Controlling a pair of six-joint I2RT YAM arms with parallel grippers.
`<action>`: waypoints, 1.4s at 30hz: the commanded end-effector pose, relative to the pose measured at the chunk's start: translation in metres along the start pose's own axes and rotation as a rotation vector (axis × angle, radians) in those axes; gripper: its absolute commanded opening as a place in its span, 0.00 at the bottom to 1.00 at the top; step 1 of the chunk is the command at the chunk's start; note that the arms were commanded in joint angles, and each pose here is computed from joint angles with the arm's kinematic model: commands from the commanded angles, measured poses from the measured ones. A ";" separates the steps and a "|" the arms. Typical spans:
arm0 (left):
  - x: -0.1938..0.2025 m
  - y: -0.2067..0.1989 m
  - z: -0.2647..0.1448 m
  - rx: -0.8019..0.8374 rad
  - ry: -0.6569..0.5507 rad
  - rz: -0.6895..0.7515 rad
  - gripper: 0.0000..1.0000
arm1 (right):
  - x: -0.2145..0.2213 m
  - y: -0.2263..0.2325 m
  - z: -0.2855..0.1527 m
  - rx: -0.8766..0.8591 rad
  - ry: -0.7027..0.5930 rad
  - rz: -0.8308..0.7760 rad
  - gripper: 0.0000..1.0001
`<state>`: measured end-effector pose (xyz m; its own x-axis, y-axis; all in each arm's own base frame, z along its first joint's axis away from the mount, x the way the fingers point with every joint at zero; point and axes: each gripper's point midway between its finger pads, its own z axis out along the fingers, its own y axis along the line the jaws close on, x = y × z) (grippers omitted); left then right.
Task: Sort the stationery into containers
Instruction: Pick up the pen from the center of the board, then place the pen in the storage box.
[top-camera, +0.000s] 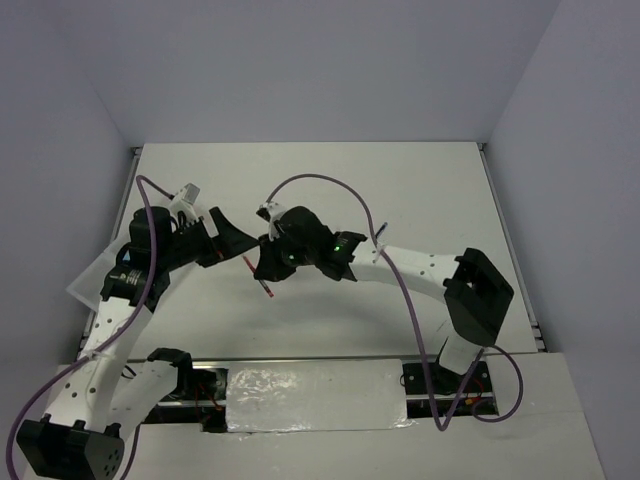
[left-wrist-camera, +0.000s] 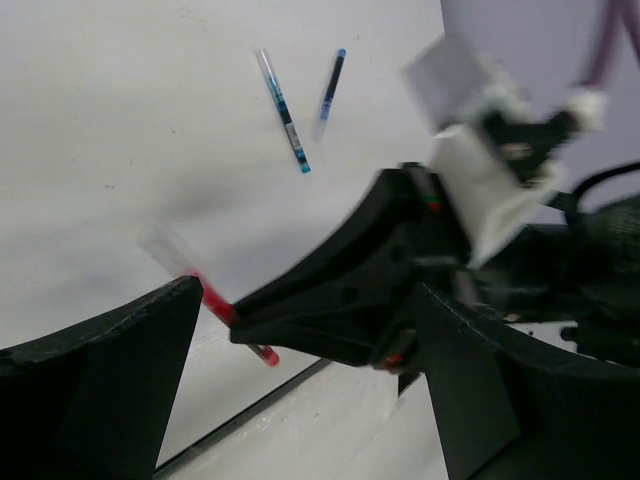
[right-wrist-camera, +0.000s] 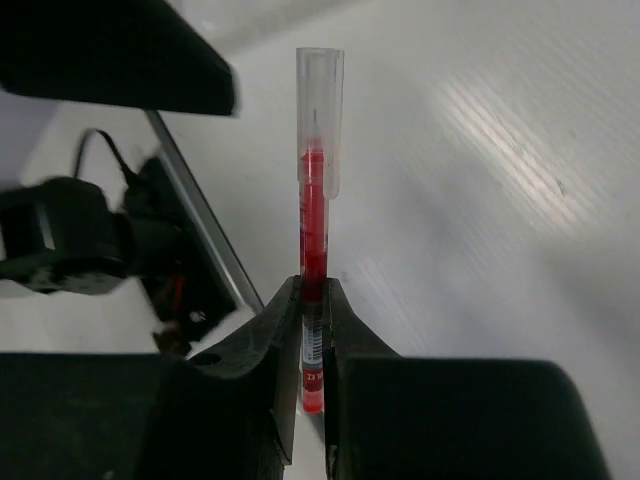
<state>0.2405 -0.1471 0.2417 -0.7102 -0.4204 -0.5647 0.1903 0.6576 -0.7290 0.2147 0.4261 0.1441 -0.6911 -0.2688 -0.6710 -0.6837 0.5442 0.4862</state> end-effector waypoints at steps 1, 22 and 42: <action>-0.018 -0.005 -0.005 -0.037 -0.070 -0.003 0.99 | -0.065 0.042 -0.027 -0.090 -0.213 0.054 0.07; -0.021 -0.003 -0.004 -0.057 -0.078 -0.010 0.26 | -0.093 0.114 -0.048 -0.267 -0.350 -0.006 0.11; -0.109 0.230 -0.232 -1.736 -0.533 -0.268 0.00 | -0.060 -0.043 -0.145 0.265 -0.432 0.062 1.00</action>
<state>0.2327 0.1629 0.2105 -0.2868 -0.5914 -0.7536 -0.9081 0.4183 0.0173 0.2519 0.3256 0.2382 -0.5781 0.1126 -0.8081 -0.5186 0.7140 0.4705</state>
